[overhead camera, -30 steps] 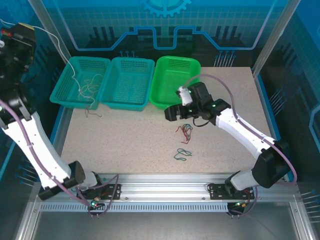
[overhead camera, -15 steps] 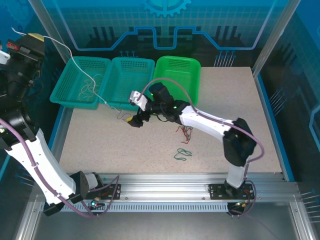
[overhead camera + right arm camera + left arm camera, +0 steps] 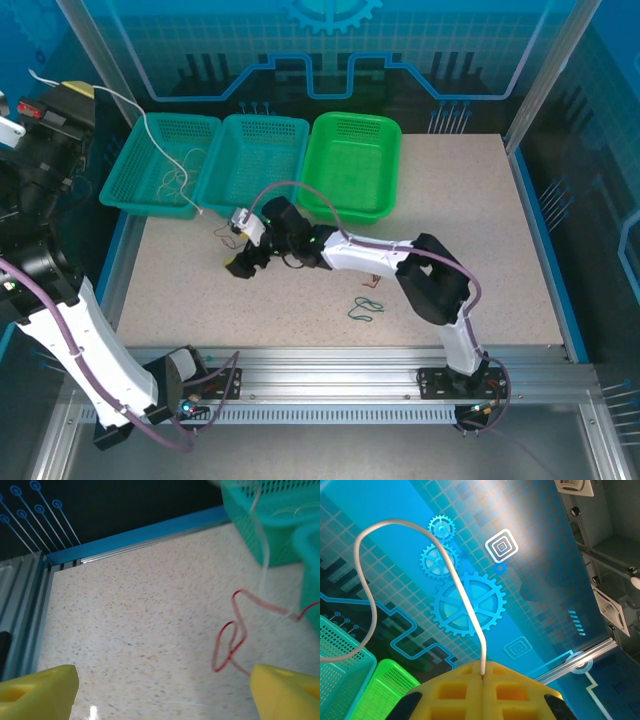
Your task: Untangle the cables
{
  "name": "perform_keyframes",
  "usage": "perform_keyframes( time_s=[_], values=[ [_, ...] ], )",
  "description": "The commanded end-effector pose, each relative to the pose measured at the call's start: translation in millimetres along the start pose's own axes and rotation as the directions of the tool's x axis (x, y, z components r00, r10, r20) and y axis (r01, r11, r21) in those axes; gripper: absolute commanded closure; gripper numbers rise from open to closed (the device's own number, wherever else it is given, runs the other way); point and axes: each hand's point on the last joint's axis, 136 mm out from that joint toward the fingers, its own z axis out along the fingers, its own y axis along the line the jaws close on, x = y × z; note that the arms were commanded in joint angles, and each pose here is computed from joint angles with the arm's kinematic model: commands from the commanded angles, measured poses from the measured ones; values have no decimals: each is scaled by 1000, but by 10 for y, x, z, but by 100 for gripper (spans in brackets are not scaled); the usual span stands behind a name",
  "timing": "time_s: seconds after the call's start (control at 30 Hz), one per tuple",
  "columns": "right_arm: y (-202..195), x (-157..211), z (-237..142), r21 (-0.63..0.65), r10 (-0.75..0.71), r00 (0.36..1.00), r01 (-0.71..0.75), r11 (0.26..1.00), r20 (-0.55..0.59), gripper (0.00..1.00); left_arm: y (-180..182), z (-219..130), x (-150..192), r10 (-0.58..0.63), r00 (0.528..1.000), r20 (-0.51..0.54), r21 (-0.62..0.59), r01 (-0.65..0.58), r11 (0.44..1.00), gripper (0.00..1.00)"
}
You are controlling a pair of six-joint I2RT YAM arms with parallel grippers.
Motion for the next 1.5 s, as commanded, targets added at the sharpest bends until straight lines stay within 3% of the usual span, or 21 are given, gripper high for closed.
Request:
perform_keyframes(
  time_s=[0.0,0.23,0.27,0.43,0.63,0.77,1.03,1.27,1.47],
  values=[
    [-250,16,130,56,237,968,-242,969,88,11,-28,-8,74,-15,999,-36,17,15,1000,100],
    [-375,81,425,52,323,943,-328,943,87,16,-23,-4,72,-13,999,-36,16,14,1000,100],
    [-395,105,465,47,333,940,-337,940,79,23,-21,-5,72,-14,999,-35,14,15,1000,100],
    [-475,202,413,52,368,929,-370,927,47,99,16,-16,18,1,1000,-1,-12,-1,1000,100],
    [-203,303,-222,-6,239,971,-239,971,27,100,99,106,-268,101,990,95,-68,-95,993,100],
    [-106,691,-728,26,193,980,-192,981,-54,100,151,241,-654,229,953,198,-150,-202,968,100],
    [-282,1383,-1411,185,298,946,-272,944,-131,100,372,670,-1243,308,891,333,-192,-256,947,100],
    [-466,1838,-1778,337,477,867,-411,847,-142,100,625,1081,-1432,303,892,337,-163,-261,951,100],
    [-547,2031,-1978,429,555,820,-454,781,-141,100,834,1225,-1546,348,875,337,-207,-292,934,100]
  ],
)
